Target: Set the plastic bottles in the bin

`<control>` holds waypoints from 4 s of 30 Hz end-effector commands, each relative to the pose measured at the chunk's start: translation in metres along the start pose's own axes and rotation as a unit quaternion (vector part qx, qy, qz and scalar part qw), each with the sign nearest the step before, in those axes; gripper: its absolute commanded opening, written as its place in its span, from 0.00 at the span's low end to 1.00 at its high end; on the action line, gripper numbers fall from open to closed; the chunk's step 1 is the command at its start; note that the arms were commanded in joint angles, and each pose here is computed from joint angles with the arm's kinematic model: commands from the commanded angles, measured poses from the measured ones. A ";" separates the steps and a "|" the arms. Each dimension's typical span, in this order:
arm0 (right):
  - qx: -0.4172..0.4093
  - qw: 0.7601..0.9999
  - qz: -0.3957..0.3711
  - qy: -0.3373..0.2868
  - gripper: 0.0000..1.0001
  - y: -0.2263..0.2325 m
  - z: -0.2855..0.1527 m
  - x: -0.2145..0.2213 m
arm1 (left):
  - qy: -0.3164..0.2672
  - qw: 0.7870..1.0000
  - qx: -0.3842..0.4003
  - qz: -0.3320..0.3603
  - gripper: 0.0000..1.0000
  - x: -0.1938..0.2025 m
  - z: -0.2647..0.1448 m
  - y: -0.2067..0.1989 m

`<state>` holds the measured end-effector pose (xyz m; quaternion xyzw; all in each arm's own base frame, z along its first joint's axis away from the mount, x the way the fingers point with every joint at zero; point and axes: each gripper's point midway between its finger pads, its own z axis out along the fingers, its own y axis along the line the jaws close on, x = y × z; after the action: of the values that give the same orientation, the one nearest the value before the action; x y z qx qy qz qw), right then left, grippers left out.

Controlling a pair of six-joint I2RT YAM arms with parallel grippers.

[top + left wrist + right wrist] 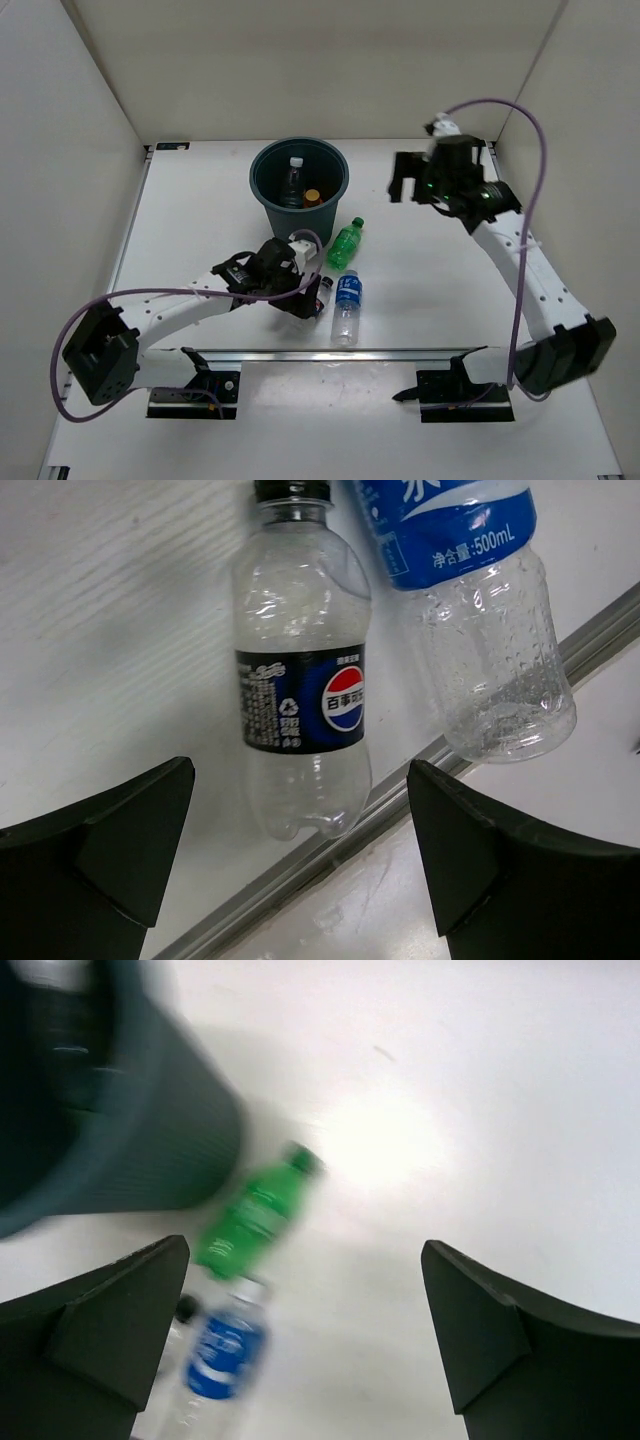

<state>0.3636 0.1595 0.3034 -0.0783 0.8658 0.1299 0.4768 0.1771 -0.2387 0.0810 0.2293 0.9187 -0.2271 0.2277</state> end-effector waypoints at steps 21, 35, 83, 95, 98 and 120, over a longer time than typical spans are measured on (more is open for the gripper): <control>0.131 0.975 0.144 0.105 0.99 -0.120 -0.057 0.176 | -0.008 0.997 -0.010 0.074 0.37 -0.015 0.008 -0.013; 0.081 0.982 0.139 0.100 0.99 -0.097 -0.040 0.180 | -0.304 0.947 0.061 0.085 0.31 -0.183 -0.189 -0.071; 0.035 0.971 0.216 0.100 0.88 0.051 0.173 0.191 | -0.226 0.929 -0.190 -0.222 0.98 -0.007 -0.166 0.095; 0.076 0.967 0.241 0.018 0.26 -0.006 0.152 0.139 | -0.216 0.943 -0.154 -0.199 0.98 -0.014 -0.153 0.084; 0.079 0.966 0.243 -0.038 0.23 -0.034 0.126 0.096 | -0.211 0.952 -0.129 -0.179 0.98 -0.019 -0.144 0.076; -0.227 0.968 -0.031 -0.101 0.59 0.205 0.100 -0.087 | -0.196 0.979 -0.034 -0.042 0.99 -0.061 -0.089 0.042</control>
<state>0.4390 0.3828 0.3638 -0.1725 0.7434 0.3375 0.5511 0.2057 -0.1613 0.1451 0.0852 0.8984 -0.2317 0.3634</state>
